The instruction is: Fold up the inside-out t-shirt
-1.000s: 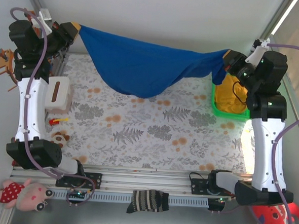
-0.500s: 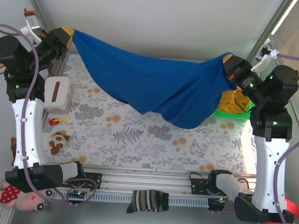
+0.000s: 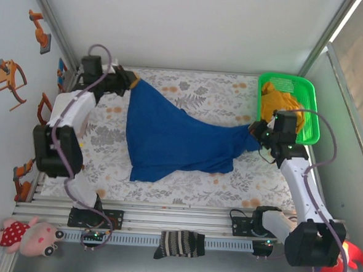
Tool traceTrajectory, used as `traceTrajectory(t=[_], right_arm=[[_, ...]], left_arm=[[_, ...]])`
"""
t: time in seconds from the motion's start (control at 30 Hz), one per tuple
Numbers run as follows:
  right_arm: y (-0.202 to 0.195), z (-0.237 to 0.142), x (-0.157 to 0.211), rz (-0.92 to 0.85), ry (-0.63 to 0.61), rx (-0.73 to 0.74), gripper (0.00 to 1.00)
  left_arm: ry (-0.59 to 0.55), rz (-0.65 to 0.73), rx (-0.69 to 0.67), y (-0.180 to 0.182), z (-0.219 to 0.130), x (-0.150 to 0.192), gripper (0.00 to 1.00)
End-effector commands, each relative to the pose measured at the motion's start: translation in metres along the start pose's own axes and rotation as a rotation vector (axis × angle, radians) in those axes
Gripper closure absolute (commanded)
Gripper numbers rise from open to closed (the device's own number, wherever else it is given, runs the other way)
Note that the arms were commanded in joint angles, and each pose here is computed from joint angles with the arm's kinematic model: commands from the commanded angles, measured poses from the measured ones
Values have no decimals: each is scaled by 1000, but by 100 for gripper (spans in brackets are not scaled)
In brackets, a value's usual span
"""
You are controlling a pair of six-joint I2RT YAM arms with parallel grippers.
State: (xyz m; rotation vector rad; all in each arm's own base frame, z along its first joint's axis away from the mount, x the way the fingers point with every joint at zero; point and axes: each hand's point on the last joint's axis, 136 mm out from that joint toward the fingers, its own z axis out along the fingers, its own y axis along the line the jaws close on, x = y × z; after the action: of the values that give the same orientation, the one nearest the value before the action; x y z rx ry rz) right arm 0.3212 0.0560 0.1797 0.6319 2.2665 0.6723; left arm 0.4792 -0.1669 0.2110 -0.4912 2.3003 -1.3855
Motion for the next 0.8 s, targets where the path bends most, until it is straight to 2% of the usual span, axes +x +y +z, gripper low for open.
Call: traceTrajectory(t=[0.0, 0.13, 0.3, 0.53, 0.63, 0.77], right_arm=[[-11, 5, -7, -31, -81, 16, 100], [-18, 4, 5, -39, -58, 24, 100], [-12, -4, 3, -70, -60, 9, 100], [1, -6, -2, -84, -58, -28, 100], [3, -7, -4, -90, -62, -31, 100], [1, -3, -3, -88, -50, -27, 100]], left_arm=[[51, 89, -62, 28, 29, 9, 98], [51, 133, -132, 50, 34, 8, 77], [64, 192, -268, 71, 6, 36, 54], [129, 158, -498, 135, -23, 90, 52], [180, 157, -520, 149, -16, 102, 52], [220, 171, -528, 156, -2, 102, 53]])
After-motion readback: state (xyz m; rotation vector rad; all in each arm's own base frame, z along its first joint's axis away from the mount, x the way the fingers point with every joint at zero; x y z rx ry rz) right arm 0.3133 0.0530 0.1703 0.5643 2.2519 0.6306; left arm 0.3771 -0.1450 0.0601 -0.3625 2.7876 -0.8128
